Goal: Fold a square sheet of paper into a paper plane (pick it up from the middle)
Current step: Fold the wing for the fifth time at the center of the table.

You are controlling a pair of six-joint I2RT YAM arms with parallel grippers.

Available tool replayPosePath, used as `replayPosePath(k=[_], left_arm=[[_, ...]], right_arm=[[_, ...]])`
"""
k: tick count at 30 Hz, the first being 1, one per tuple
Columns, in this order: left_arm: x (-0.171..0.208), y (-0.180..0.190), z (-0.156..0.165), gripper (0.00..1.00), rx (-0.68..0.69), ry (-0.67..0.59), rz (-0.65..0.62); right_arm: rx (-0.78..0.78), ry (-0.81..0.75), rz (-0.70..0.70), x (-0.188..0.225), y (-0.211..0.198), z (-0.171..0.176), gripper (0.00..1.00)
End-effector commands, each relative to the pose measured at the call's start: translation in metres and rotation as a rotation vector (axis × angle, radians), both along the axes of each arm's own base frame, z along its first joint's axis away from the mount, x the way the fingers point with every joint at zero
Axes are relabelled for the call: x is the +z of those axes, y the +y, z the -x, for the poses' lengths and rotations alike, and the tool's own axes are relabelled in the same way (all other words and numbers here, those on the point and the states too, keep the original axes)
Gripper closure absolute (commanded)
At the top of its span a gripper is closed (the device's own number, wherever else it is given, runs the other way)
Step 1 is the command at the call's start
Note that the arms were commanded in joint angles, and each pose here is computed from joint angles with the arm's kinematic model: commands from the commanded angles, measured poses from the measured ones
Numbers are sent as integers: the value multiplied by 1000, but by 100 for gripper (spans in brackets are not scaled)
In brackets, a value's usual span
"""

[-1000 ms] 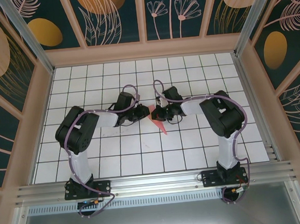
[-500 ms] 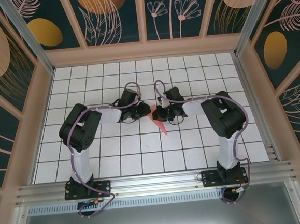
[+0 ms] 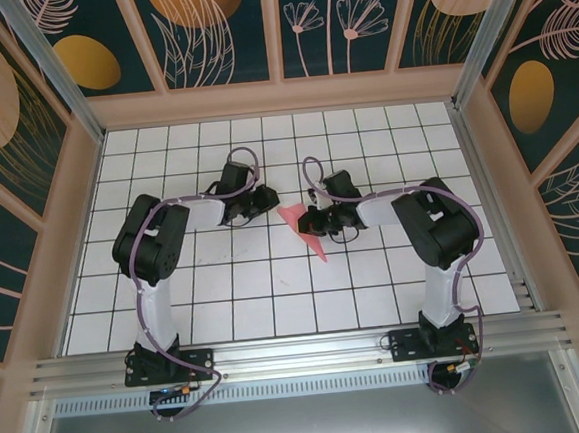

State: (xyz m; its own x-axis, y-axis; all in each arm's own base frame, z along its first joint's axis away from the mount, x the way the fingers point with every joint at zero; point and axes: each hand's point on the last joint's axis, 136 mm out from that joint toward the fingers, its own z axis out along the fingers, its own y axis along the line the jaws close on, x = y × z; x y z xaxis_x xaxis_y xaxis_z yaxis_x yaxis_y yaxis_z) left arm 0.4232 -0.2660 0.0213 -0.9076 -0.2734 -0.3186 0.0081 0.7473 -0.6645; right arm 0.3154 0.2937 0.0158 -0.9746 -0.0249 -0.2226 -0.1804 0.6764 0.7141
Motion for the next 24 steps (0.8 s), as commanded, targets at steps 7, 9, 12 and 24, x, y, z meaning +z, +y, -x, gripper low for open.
replayPosePath(k=[7,9,12,24], left_arm=[[25,26,-13,72,73,-78,-87],[33,28,-10,70,89,-83,-94],[41,30,-2,65,108,-87,-127],[47,-19,42,39,87,-63,-154]], right_arm=[[-27,55,57,2,-13,5,94],[-25,-19,3,33,-3,-10,90],[-41,-131,-47,76,0,-26,77],[-384,-323,216,81,-115,-55,34]])
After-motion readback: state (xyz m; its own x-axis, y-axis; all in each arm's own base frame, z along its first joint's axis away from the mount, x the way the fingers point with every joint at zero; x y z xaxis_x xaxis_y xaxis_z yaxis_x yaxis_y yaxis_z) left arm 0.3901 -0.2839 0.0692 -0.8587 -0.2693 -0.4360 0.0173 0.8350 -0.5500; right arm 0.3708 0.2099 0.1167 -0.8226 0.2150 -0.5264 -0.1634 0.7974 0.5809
